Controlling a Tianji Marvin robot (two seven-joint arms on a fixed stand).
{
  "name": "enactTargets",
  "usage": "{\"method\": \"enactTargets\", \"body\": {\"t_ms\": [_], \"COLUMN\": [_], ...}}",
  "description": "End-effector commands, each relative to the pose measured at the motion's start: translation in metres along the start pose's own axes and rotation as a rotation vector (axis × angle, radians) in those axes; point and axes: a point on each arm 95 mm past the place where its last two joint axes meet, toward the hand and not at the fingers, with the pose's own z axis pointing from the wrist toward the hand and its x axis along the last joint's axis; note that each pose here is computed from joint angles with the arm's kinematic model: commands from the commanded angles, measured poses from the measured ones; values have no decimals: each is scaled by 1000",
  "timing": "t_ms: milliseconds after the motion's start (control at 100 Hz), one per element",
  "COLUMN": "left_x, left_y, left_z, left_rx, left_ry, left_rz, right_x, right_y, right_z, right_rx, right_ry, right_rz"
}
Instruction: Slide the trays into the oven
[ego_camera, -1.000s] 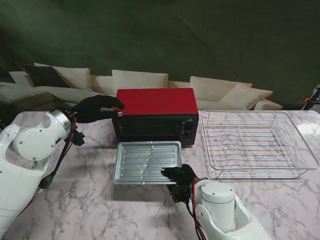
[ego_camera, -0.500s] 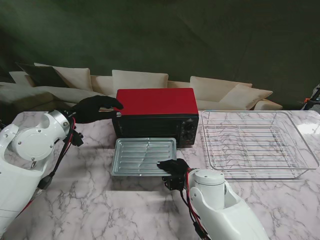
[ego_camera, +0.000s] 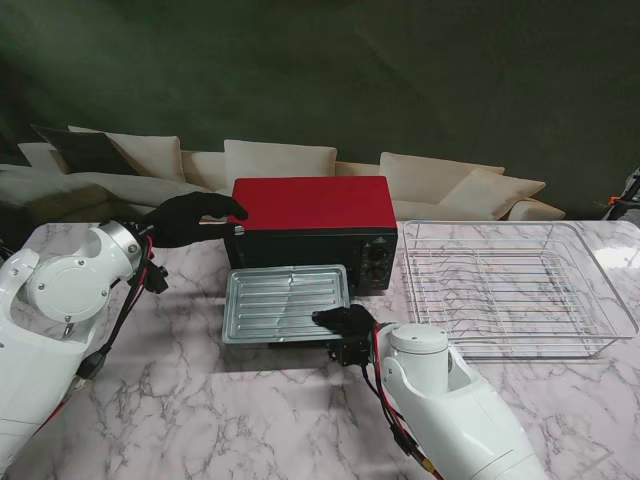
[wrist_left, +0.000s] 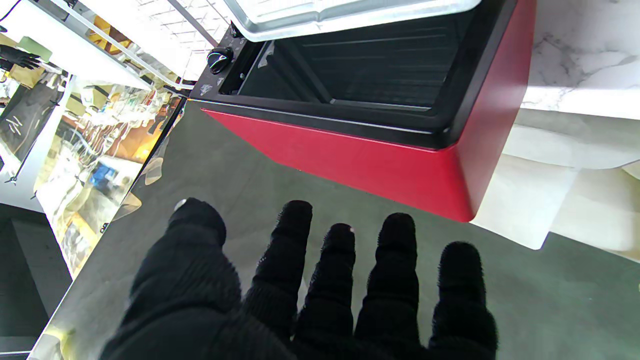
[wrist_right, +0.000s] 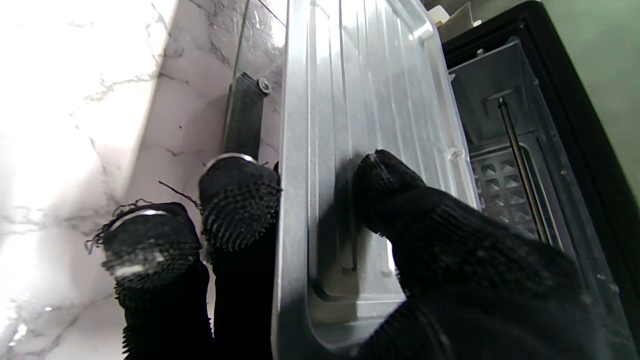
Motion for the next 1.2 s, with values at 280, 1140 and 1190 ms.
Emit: {"method": "enactTargets", "body": {"t_ms": [280,1140,1190], "left_x": [0,0,0], "left_y": [6,5,5], "left_z": [3,2,2], "left_rx": [-24,-31,-32], "left_ry": [-3,-2,-2], "left_rz": [-5,1,2], "right_x": [14,9,11], "right_y": [11,38,39], "right_z": [14,14,16], "right_rx": [-5,38,34], "right_ry": [9,-24,-19], "right_rz": [26,-15,-12]}}
